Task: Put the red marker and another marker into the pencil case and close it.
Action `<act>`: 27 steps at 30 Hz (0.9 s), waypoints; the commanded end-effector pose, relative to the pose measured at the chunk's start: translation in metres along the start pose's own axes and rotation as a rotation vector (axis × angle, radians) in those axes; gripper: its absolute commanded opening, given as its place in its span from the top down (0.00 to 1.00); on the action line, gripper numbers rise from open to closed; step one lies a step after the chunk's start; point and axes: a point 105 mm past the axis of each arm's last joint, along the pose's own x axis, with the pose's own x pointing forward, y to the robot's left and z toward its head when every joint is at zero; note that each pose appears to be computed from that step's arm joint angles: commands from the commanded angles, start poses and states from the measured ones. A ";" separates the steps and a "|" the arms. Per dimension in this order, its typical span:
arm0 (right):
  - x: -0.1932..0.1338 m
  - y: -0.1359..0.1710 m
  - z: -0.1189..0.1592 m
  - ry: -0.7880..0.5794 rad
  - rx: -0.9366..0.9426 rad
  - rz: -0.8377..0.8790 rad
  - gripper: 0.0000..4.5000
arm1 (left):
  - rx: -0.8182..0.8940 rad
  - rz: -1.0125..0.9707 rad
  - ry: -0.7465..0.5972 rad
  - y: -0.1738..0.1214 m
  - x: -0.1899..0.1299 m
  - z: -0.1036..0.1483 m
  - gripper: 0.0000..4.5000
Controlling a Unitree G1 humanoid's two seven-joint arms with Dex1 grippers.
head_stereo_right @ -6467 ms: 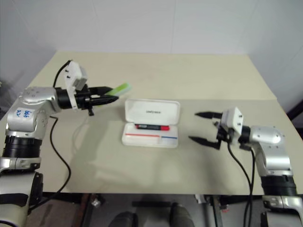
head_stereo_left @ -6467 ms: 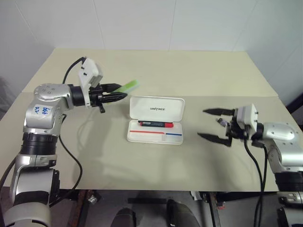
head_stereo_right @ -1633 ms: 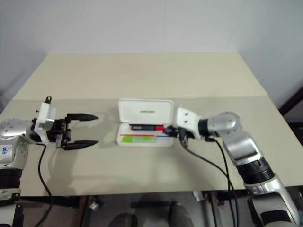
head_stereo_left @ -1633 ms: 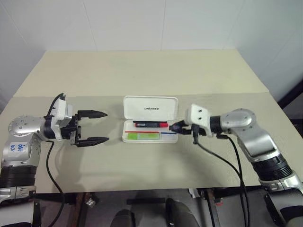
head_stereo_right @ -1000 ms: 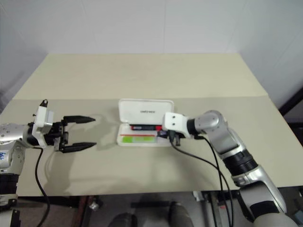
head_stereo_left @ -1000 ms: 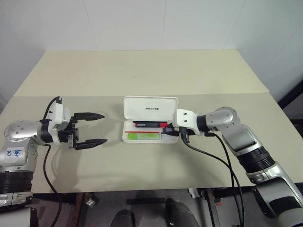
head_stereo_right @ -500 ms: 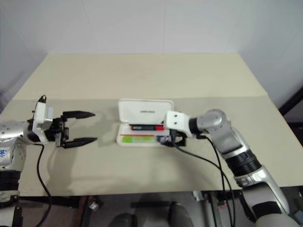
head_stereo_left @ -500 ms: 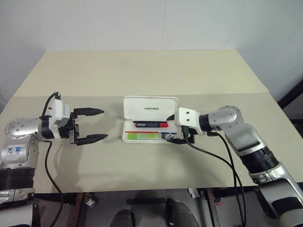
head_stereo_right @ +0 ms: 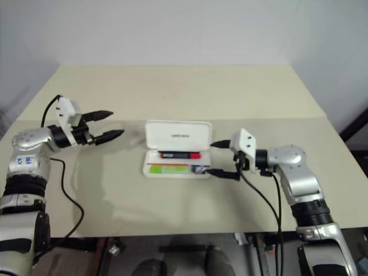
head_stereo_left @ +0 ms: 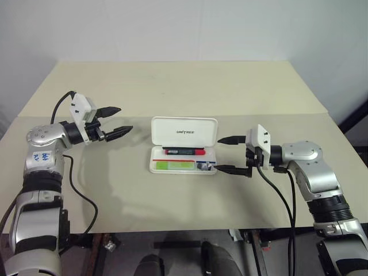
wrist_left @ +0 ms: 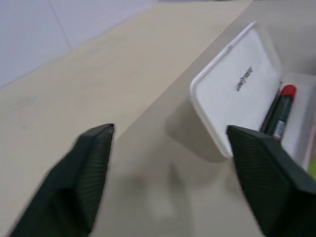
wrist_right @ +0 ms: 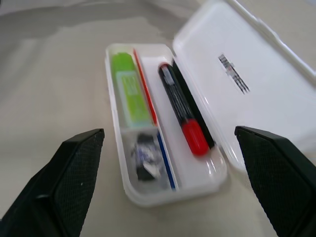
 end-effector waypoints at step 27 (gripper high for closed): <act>-0.044 -0.012 0.001 -0.036 0.062 -0.218 0.00 | 0.020 -0.036 0.126 -0.011 0.080 -0.005 0.99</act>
